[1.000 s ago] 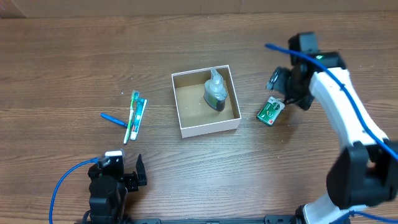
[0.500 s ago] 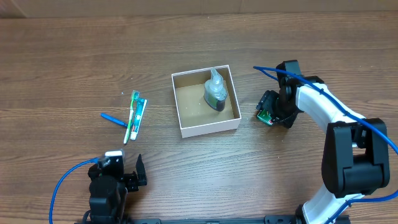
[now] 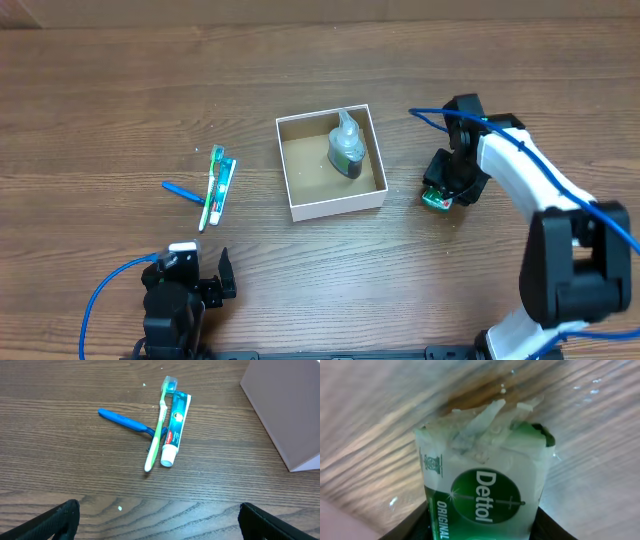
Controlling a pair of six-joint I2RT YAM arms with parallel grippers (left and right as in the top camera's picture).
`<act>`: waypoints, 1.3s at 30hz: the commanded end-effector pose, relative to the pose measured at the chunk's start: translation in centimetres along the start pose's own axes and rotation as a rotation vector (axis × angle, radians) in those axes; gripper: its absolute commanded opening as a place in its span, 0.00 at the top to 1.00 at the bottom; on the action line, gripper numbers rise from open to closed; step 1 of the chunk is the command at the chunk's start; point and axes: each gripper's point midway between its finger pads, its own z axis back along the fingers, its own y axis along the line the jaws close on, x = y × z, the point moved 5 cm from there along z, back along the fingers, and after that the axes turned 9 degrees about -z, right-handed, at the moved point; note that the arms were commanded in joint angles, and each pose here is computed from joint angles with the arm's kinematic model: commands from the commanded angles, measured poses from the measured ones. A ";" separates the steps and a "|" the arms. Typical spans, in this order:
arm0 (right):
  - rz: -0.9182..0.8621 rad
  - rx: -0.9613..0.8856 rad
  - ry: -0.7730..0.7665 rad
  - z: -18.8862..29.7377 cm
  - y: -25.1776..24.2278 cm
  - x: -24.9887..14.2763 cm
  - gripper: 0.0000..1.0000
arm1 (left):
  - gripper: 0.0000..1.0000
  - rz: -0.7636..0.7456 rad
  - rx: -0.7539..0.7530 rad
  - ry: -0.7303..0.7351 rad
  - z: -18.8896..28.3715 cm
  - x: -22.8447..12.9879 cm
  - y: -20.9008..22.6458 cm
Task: Pack container
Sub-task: 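Move the right gripper to the green Dettol soap bar and grasp it, then carry the soap bar into the box and release it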
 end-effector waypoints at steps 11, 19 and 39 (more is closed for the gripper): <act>0.737 0.449 -0.356 14.4 10.5 -12.6 0.55 | 0.00 -0.013 -0.004 0.003 -0.2 -0.3 -0.1; 1.016 0.463 -0.425 9.9 16.5 -13.8 0.55 | 0.00 -0.013 -0.004 0.003 -0.2 -0.3 -0.1; 0.656 0.256 -0.340 13.5 8.2 -12.8 0.17 | 0.00 -0.013 -0.004 0.003 -0.2 -0.3 -0.1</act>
